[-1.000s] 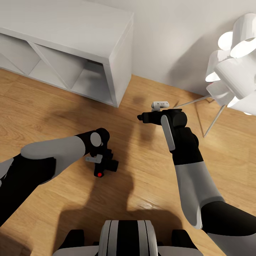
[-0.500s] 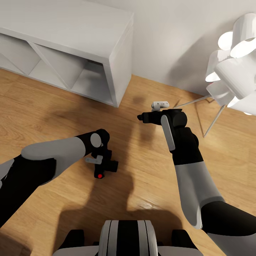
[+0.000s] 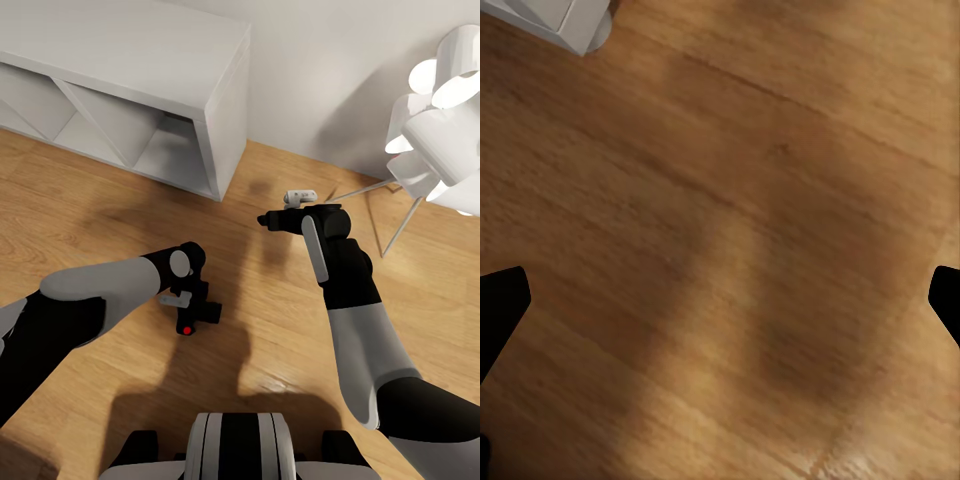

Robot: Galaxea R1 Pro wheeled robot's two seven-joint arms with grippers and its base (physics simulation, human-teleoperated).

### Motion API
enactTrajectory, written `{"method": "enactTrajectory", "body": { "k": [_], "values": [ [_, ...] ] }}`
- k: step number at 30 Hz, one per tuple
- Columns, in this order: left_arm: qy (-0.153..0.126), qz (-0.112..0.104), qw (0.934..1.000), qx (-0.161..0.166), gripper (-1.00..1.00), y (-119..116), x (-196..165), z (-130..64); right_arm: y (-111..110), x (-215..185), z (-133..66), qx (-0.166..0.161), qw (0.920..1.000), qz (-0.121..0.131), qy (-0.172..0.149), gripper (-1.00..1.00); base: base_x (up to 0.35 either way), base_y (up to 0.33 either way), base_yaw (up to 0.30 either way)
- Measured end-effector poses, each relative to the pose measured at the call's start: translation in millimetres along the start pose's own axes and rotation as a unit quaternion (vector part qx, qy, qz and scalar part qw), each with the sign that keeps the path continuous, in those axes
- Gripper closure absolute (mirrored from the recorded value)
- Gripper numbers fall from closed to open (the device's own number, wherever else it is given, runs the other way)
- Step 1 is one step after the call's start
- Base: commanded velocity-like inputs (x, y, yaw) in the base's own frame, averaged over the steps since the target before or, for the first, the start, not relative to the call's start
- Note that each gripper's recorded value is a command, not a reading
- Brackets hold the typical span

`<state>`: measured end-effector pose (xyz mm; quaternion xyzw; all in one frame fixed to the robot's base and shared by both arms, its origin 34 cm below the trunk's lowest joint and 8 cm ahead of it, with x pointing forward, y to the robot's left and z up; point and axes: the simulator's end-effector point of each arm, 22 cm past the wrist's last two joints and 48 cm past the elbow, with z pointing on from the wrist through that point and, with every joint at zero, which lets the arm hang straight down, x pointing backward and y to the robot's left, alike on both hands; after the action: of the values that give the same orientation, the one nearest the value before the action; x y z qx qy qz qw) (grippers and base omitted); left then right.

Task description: Attach the digital camera to the camera tripod in the bedroom.

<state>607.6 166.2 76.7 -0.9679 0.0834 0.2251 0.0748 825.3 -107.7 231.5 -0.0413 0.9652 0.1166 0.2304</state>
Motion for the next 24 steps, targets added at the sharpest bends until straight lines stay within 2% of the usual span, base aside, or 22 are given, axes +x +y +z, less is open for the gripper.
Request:
{"method": "enactTrajectory", "body": {
  "k": [24],
  "values": [
    [0.004,0.003,0.9999,-0.014,1.0,14.4,2.9,-5.9,-0.1,0.3,0.4,0.0,1.0,0.0,0.0,-1.0,0.0,0.0,0.0]
  ]
}}
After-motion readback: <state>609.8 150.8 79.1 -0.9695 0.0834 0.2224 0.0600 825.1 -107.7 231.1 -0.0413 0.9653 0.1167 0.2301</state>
